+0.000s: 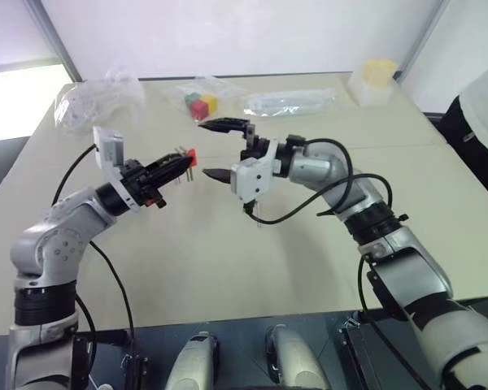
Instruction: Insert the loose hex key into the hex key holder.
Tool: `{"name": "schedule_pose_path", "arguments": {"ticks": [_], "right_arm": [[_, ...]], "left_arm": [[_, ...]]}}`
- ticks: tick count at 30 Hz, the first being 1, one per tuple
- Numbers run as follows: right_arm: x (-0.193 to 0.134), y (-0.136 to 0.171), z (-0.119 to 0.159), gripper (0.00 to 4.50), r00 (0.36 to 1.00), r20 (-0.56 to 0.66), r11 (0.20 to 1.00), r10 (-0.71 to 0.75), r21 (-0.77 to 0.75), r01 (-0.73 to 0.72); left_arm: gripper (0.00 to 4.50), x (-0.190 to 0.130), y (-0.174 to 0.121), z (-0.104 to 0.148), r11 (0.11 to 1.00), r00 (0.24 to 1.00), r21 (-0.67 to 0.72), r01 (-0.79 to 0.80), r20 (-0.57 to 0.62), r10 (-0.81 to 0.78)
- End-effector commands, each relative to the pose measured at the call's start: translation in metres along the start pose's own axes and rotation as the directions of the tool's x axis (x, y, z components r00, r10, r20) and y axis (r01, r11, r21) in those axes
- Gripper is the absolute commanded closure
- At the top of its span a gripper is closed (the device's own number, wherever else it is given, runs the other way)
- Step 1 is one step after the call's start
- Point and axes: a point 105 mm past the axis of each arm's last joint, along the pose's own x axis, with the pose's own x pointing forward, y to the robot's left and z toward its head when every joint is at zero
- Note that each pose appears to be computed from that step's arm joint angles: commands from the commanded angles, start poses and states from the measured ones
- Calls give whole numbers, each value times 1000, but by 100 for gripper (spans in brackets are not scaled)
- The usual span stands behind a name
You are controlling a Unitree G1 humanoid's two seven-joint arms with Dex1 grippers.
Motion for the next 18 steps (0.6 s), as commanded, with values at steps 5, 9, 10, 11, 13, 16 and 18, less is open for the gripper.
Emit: {"name": "schedule_pose_path", "arguments": {"ticks": [5,9,10,11,13,16,18], "right_arm": [[-32,12,-67,4,946,-315,820,76,559,121],[-39,22,-87,4,864,-467,549,187,779,302],[-39,23,-85,4,856,-475,511,203,797,321],[-38,22,-84,4,841,-496,499,213,796,343],[-36,22,-81,4,819,-527,462,227,799,386],[-37,28,-77,4,789,-541,368,291,824,430],[-39,36,-75,4,767,-539,237,349,842,485]], "left_arm": [[428,-17,-13,21,998,998,32,62,-33,-61],[428,-19,-13,23,997,996,31,69,-50,-67],[428,-19,-13,22,997,996,31,70,-53,-68],[428,-19,-13,22,997,996,30,71,-58,-69],[428,-18,-13,21,997,995,30,72,-64,-70],[428,-17,-12,20,997,995,29,72,-68,-69],[428,-17,-10,19,997,995,30,66,-72,-64]]}}
